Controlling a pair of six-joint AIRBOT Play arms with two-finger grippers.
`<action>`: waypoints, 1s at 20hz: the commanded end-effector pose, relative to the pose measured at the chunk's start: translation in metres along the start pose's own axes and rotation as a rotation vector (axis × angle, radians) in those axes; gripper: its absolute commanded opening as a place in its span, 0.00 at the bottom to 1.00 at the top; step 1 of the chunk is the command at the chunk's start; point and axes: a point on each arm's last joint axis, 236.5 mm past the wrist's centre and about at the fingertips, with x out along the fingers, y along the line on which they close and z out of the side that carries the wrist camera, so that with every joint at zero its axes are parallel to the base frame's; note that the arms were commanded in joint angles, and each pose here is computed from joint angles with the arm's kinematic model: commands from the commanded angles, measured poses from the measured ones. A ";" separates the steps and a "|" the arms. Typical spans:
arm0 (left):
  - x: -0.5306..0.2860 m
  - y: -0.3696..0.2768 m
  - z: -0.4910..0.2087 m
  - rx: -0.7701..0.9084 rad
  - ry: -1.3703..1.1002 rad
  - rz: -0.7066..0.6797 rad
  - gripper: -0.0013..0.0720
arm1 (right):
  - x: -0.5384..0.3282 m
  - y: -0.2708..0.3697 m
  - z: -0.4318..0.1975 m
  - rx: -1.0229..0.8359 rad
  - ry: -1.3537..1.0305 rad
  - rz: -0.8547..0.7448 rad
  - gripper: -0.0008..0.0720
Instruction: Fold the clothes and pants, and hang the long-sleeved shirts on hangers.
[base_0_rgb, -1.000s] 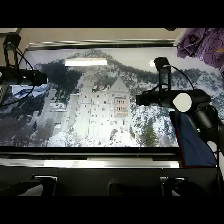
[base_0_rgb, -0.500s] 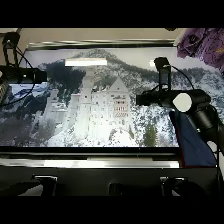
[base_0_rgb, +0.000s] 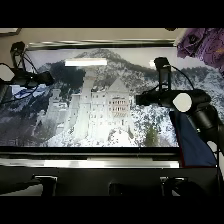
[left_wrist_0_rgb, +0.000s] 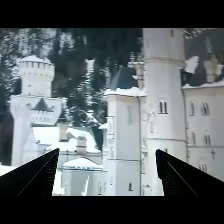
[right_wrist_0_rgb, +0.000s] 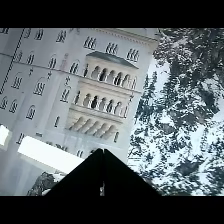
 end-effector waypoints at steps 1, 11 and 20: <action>0.040 0.082 0.006 -0.213 0.028 0.163 1.00 | 0.000 0.001 0.000 0.000 -0.001 0.001 0.06; 0.158 0.249 0.032 -0.438 -0.010 0.312 1.00 | 0.000 0.001 0.000 0.000 -0.001 0.001 0.06; 0.190 0.229 0.016 -0.500 0.031 0.215 0.03 | 0.000 0.001 0.000 0.000 -0.001 0.001 0.06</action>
